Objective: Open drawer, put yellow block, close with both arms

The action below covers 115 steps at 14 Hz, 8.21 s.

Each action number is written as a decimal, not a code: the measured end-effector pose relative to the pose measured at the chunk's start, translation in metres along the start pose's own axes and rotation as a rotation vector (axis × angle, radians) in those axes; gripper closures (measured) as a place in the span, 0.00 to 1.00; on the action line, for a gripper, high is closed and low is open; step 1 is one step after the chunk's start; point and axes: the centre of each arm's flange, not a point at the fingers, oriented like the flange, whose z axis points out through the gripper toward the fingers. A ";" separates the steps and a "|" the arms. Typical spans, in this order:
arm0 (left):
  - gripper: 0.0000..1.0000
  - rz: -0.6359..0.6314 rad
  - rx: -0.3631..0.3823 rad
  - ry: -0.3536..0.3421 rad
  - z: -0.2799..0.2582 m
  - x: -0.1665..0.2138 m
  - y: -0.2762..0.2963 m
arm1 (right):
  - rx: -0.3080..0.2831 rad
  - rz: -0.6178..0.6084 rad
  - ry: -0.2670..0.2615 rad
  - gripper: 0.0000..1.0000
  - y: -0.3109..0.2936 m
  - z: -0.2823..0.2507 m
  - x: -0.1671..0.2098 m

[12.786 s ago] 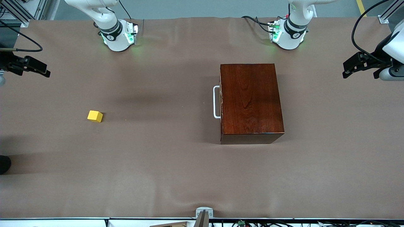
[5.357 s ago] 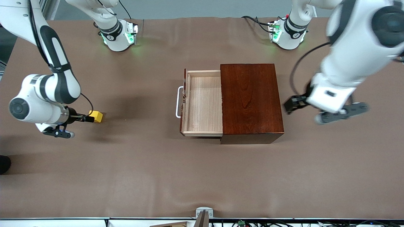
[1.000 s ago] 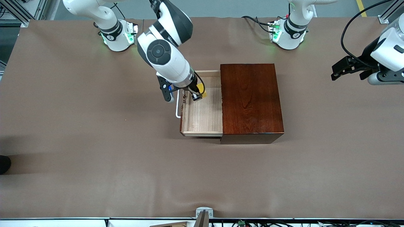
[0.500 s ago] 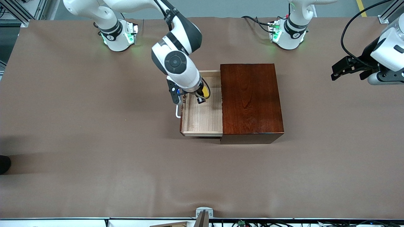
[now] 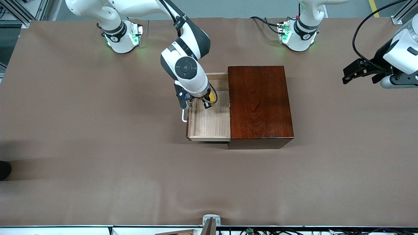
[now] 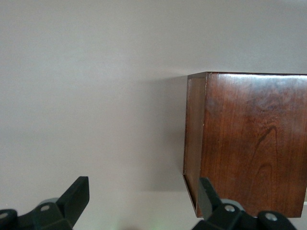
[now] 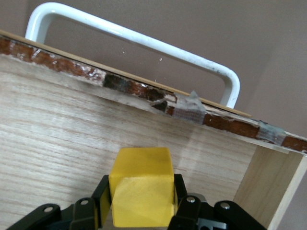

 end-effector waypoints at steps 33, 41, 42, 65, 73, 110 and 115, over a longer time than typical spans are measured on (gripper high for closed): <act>0.00 -0.629 -0.446 0.082 0.232 -0.058 0.526 | -0.022 -0.517 -0.016 0.00 0.029 -0.350 0.320; 0.00 -0.942 -0.448 0.185 0.355 -0.142 0.604 | -0.098 -0.944 0.018 0.00 0.082 -0.386 0.399; 0.00 -0.968 -0.442 0.197 0.360 -0.143 0.604 | -0.100 -0.973 0.024 0.00 0.089 -0.388 0.398; 0.00 -1.141 0.204 0.246 0.384 -0.072 0.497 | -0.129 -1.209 0.110 0.00 0.127 -0.368 0.436; 0.00 -1.186 0.263 0.232 0.379 -0.047 0.468 | -0.129 -1.204 0.110 0.00 0.128 -0.368 0.439; 0.00 0.094 0.049 -0.011 0.015 -0.043 -0.016 | -0.110 -1.194 0.131 0.00 0.129 -0.370 0.450; 0.00 0.096 0.055 0.024 -0.004 -0.037 -0.012 | -0.109 -1.194 0.132 0.00 0.129 -0.370 0.450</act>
